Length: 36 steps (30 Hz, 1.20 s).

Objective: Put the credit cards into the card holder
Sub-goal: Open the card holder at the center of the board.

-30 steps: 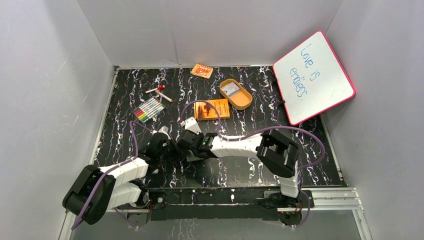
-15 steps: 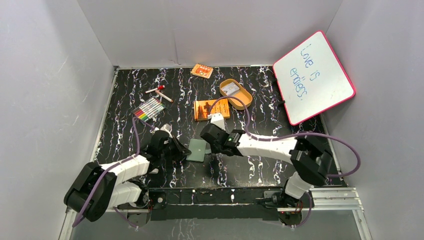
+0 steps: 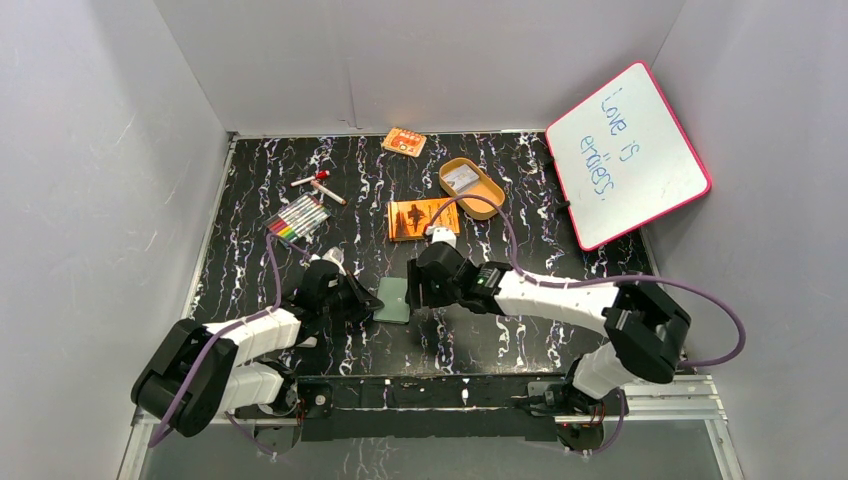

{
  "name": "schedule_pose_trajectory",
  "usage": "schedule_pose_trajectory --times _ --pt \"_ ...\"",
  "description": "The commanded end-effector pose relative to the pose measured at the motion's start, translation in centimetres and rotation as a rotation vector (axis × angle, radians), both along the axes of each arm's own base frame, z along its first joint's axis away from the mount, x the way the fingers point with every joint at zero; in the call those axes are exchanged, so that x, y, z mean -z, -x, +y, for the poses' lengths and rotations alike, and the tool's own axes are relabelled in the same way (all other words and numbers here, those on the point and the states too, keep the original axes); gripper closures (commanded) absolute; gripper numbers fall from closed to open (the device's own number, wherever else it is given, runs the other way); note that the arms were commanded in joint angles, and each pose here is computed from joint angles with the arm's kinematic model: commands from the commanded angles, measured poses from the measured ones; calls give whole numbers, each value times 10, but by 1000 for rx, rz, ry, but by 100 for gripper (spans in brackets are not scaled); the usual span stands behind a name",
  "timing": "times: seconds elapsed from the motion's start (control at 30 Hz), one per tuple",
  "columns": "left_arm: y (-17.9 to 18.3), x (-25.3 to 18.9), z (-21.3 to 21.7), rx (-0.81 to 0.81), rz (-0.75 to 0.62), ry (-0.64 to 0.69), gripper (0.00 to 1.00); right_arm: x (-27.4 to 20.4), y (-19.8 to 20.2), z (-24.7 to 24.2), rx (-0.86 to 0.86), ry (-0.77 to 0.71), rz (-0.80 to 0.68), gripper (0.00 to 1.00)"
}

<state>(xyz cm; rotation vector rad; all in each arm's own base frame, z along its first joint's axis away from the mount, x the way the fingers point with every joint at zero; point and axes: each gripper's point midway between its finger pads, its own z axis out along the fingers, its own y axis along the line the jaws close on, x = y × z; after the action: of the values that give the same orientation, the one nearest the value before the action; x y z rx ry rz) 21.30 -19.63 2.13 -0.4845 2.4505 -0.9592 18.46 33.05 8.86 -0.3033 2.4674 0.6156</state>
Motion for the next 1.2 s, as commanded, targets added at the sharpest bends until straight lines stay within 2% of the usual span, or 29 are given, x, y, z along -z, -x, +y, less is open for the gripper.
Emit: schedule_pose_trajectory --times 0.0,0.17,0.27,0.53,0.83,0.9,1.03,1.17 --pt "14 23 14 -11 68 -82 100 -14 -8 34 -45 -96 0 29" --pt "15 23 15 -13 70 -79 100 12 -15 34 -31 26 30 29" --pt "15 23 15 -15 70 -77 100 24 -20 30 -12 65 41 33" --pt "16 22 16 -15 65 -78 100 43 -31 16 29 99 71 57" --pt "14 14 10 18 41 -55 100 47 -30 12 7 61 80 85" --pt "14 13 10 16 40 -57 100 48 -29 13 -2 44 93 85" --pt "14 15 10 13 46 -56 100 51 -26 14 -12 27 114 73" --pt "15 18 10 10 55 -52 100 56 -21 18 -25 9 149 73"
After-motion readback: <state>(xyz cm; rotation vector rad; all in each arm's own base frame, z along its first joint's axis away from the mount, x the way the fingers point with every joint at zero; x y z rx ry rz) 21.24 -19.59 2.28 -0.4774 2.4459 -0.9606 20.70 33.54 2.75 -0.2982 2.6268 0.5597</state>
